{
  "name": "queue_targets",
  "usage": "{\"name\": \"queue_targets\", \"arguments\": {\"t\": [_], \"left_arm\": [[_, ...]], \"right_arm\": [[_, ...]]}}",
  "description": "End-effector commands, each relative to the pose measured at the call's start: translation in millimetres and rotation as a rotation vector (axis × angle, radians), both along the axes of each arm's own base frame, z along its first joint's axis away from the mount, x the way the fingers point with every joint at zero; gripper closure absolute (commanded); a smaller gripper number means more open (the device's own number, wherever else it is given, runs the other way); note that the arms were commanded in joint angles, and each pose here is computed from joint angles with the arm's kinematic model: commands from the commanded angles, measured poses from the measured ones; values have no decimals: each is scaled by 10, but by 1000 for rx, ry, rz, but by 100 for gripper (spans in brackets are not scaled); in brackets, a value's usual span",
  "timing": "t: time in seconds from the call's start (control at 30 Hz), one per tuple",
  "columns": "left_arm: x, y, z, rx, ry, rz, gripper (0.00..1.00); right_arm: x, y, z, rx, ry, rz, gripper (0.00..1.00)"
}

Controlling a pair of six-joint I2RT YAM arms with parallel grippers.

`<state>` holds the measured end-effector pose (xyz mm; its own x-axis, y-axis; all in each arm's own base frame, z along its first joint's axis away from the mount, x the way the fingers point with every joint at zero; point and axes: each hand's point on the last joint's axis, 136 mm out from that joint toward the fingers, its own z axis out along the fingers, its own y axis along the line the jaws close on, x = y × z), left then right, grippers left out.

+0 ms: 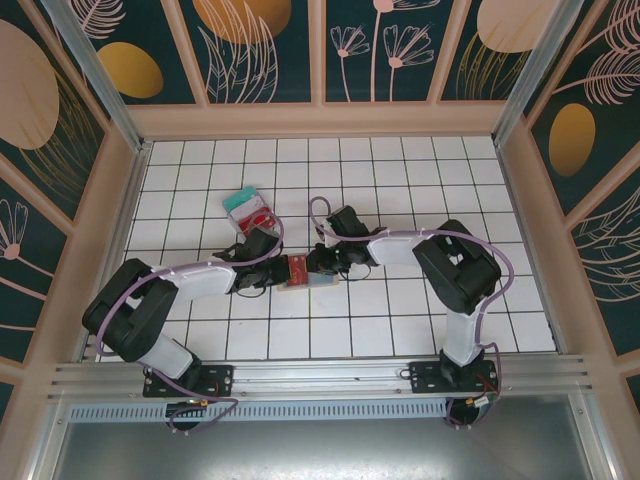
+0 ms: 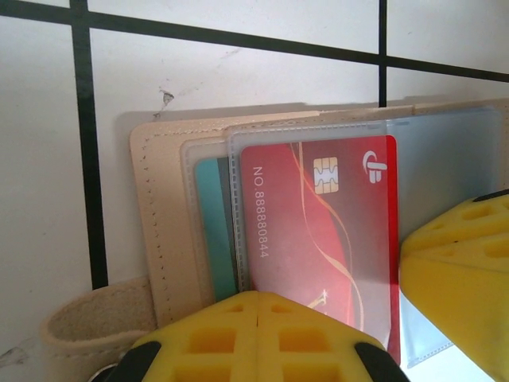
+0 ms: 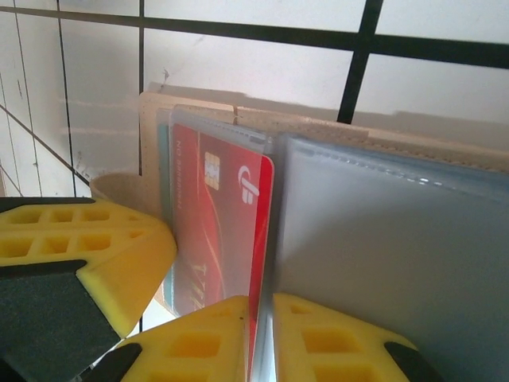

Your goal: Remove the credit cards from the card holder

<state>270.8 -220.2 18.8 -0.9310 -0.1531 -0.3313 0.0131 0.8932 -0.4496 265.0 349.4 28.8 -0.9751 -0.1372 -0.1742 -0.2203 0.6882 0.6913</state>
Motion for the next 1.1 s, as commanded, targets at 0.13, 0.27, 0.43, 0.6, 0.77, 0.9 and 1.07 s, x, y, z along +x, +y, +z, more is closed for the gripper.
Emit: {"name": "queue_targets", "arguments": {"t": [0.13, 0.27, 0.43, 0.6, 0.77, 0.9, 1.07], "left_arm": [[-185, 118, -236, 52, 86, -5, 96], [-192, 122, -238, 52, 88, -6, 96], [-203, 142, -251, 61, 92, -3, 97], [-224, 227, -306, 105, 106, 18, 100], [-268, 284, -369, 127, 125, 27, 100], [-281, 299, -380, 131, 127, 30, 100], [-281, 287, -375, 127, 127, 26, 100]], "right_arm": [[-62, 67, -71, -6, 39, 30, 85], [-61, 59, -65, -6, 35, 26, 96], [-38, 31, -22, -9, 19, 17, 100], [-14, -72, -16, -15, 14, -8, 100], [-4, -195, -9, -22, 10, -31, 100], [-10, -258, 5, -19, 9, -40, 100], [-23, -316, -5, -22, 14, -45, 100]]}}
